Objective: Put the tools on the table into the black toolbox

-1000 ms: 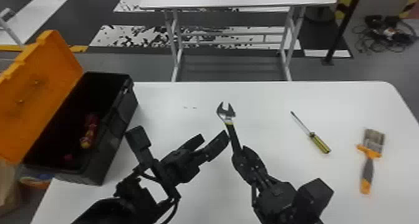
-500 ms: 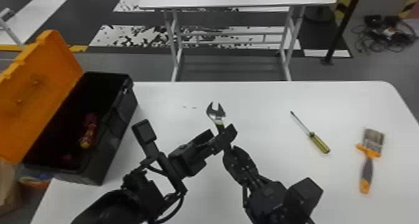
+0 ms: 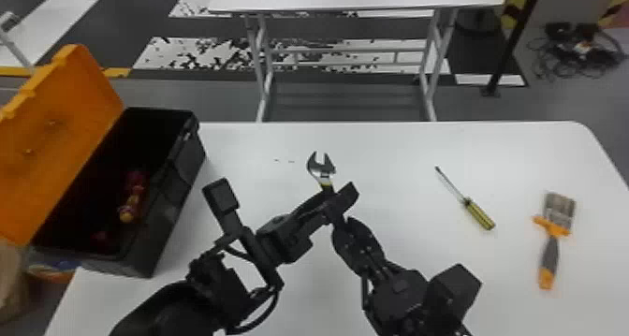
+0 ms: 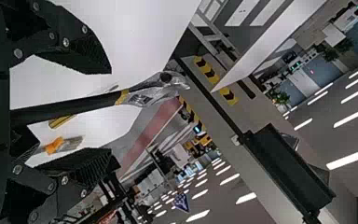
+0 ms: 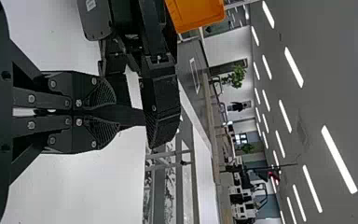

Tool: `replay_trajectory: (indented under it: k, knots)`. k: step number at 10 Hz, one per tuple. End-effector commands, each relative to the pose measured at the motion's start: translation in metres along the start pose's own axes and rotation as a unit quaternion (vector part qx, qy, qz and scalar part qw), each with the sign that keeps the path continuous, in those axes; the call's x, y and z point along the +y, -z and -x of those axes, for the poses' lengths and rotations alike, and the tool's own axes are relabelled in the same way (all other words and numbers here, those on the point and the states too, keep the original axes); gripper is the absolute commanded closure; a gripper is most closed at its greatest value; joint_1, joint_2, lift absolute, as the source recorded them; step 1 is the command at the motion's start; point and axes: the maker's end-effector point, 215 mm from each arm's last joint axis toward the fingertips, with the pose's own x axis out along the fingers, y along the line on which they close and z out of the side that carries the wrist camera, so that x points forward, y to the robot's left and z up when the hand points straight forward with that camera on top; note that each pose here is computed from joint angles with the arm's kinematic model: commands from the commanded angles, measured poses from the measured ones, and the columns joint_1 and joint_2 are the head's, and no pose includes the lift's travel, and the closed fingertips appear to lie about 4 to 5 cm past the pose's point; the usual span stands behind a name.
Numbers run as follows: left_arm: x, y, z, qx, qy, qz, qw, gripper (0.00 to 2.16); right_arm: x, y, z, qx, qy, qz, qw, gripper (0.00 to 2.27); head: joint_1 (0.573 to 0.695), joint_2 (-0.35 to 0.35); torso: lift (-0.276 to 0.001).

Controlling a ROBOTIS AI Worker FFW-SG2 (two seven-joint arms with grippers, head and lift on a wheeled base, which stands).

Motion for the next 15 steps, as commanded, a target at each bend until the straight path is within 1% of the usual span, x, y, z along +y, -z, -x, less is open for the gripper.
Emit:
replay_trajectory:
  k: [1, 2, 3, 4, 5, 6, 7, 8, 9, 10, 12, 13, 14, 15]
  knots:
    - [0.003, -0.002, -0.002, 0.000, -0.002, -0.001, 1.0000, 0.72, -0.001, -0.001, 0.000, -0.001, 0.000, -0.002, 1.000, 2.25, 0.695, 0.071, -0.075]
    - [0.003, -0.004, -0.002, 0.001, 0.002, -0.004, 1.0000, 1.14, -0.002, -0.001, 0.000, -0.002, 0.001, -0.002, 1.000, 2.25, 0.695, 0.072, -0.075]
    - [0.005, 0.003, -0.001, 0.017, 0.002, 0.001, 0.9999, 1.73, -0.002, -0.001, 0.000, -0.002, 0.002, -0.003, 1.000, 2.25, 0.695, 0.072, -0.075]
    - [0.008, 0.010, 0.000, 0.038, -0.001, 0.006, 0.9993, 2.14, -0.002, -0.002, 0.000, -0.002, 0.002, -0.004, 1.000, 2.25, 0.695, 0.070, -0.075]
    - [0.007, 0.011, 0.001, 0.040, 0.004, 0.006, 0.9992, 2.14, -0.004, -0.003, 0.001, -0.005, 0.005, -0.007, 1.000, 2.19, 0.695, 0.068, -0.075]
    - [0.005, 0.008, 0.001, 0.037, 0.008, 0.008, 0.9992, 2.14, -0.007, -0.008, 0.003, -0.016, 0.011, -0.014, 1.000, 1.64, 0.695, 0.065, -0.075]
    - [0.004, 0.009, 0.002, 0.039, 0.008, 0.008, 0.9992, 2.14, -0.008, -0.012, 0.004, -0.022, 0.015, -0.015, 1.000, 0.70, 0.695, 0.061, -0.075]
    - [0.004, 0.010, 0.002, 0.040, 0.008, 0.009, 0.9991, 2.14, -0.011, -0.009, 0.006, -0.019, 0.021, -0.018, 0.999, 0.06, 0.695, 0.058, -0.075]
    - [0.006, 0.013, 0.005, 0.050, 0.005, 0.014, 0.9986, 2.14, -0.014, -0.010, 0.010, -0.019, 0.028, -0.019, 0.999, 0.02, 0.695, 0.054, -0.075]
    - [0.010, 0.007, 0.010, 0.045, 0.001, 0.012, 0.9989, 2.14, -0.022, -0.011, 0.015, -0.021, 0.036, -0.022, 0.999, 0.03, 0.695, 0.048, -0.075]
    - [0.015, -0.020, 0.026, 0.024, -0.010, -0.004, 0.9996, 2.14, -0.050, -0.010, 0.031, -0.025, 0.065, -0.031, 0.997, 0.05, 0.695, 0.042, -0.075]
    - [0.023, -0.046, 0.040, 0.004, -0.025, -0.021, 0.9995, 2.14, -0.066, -0.010, 0.040, -0.027, 0.081, -0.034, 0.996, 0.05, 0.695, 0.038, -0.075]
    - [0.031, -0.067, 0.058, -0.008, -0.043, -0.039, 0.9983, 2.14, -0.084, -0.008, 0.049, -0.028, 0.096, -0.042, 0.994, 0.05, 0.695, 0.038, -0.075]
    - [0.038, -0.096, 0.077, -0.031, -0.063, -0.064, 0.9955, 2.14, -0.099, -0.008, 0.059, -0.031, 0.109, -0.045, 0.993, 0.06, 0.695, 0.048, -0.075]
